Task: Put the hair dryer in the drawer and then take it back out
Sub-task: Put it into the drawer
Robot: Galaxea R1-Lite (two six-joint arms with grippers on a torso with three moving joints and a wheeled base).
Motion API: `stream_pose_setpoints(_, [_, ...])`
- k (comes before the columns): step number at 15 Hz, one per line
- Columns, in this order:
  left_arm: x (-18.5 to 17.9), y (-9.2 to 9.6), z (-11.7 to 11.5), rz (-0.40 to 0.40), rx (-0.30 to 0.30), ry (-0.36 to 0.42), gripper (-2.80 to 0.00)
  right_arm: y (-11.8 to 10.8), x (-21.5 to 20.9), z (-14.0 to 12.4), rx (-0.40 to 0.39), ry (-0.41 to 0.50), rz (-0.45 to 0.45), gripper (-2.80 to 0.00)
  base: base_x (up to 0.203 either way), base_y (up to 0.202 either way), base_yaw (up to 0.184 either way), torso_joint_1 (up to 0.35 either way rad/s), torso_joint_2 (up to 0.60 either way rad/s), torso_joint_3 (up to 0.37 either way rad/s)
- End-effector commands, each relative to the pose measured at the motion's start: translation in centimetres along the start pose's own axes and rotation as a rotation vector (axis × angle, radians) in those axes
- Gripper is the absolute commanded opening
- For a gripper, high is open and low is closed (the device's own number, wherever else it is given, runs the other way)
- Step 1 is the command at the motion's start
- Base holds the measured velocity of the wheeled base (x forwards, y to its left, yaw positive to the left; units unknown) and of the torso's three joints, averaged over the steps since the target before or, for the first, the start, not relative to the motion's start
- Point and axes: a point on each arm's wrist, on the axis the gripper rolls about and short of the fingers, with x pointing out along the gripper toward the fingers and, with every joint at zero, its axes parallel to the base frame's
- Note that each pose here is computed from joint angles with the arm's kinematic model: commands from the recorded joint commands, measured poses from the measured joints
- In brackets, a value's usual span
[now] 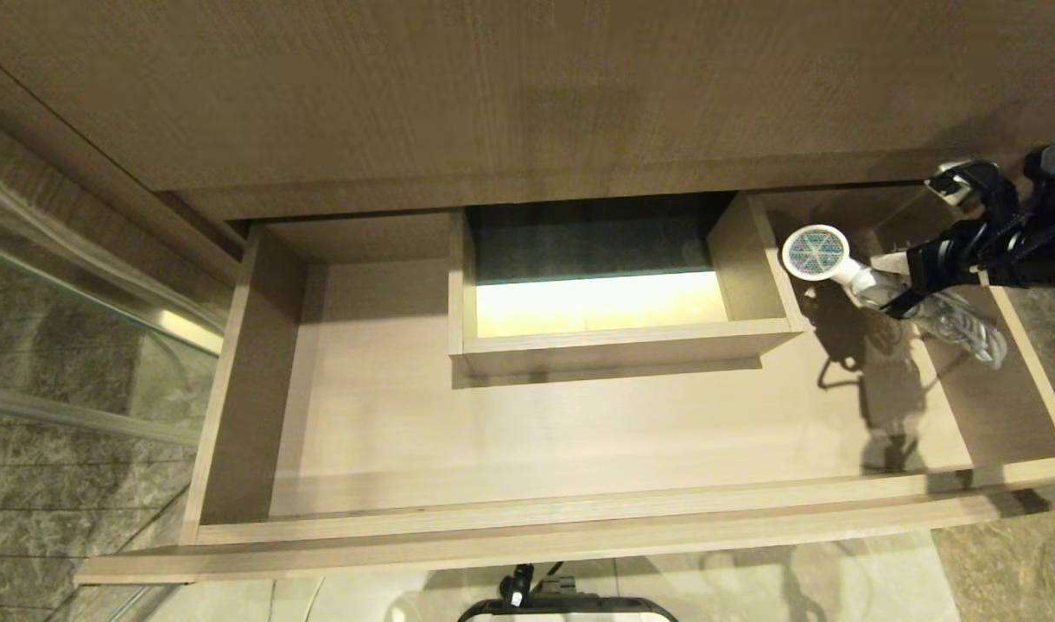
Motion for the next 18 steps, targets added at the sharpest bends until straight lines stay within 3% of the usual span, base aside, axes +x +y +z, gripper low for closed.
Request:
stream_pose_setpoints(1, [0.0,0.0,0.0,0.001,0.0,0.002,-2.8,-0.8,3.2,-1.4,0.007,0.016,0.02,-2.8,0.0,0.0,0.0,0.0,0.0,0.0])
stream_pose_setpoints(6, [0.0,0.0,0.0,0.001,0.0,0.001,-2.8,-2.2,5.4,-1.5,-0.035,-0.012,0.012,-2.8,0.0,0.0,0.0,0.0,0.0,0.0])
stream_pose_setpoints(10, [0.0,0.0,0.0,0.001,0.0,0.002,-2.8,-1.8,5.0,-1.8,-0.027,0.0,0.041,-2.8,0.0,0.0,0.0,0.0,0.0,0.0])
stream_pose_setpoints(14, [0.0,0.0,0.0,0.001,0.0,0.001,-2.8,-2.0,2.0,-0.4,-0.034,-0.026,0.012,-2.8,0.0,0.0,0.0,0.0,0.0,0.0])
stream_pose_setpoints(18, [0.0,0.0,0.0,0.001,0.0,0.001,-2.8,-1.1,-0.5,-1.8,0.005,0.009,0.037,-2.8,0.0,0.0,0.0,0.0,0.0,0.0])
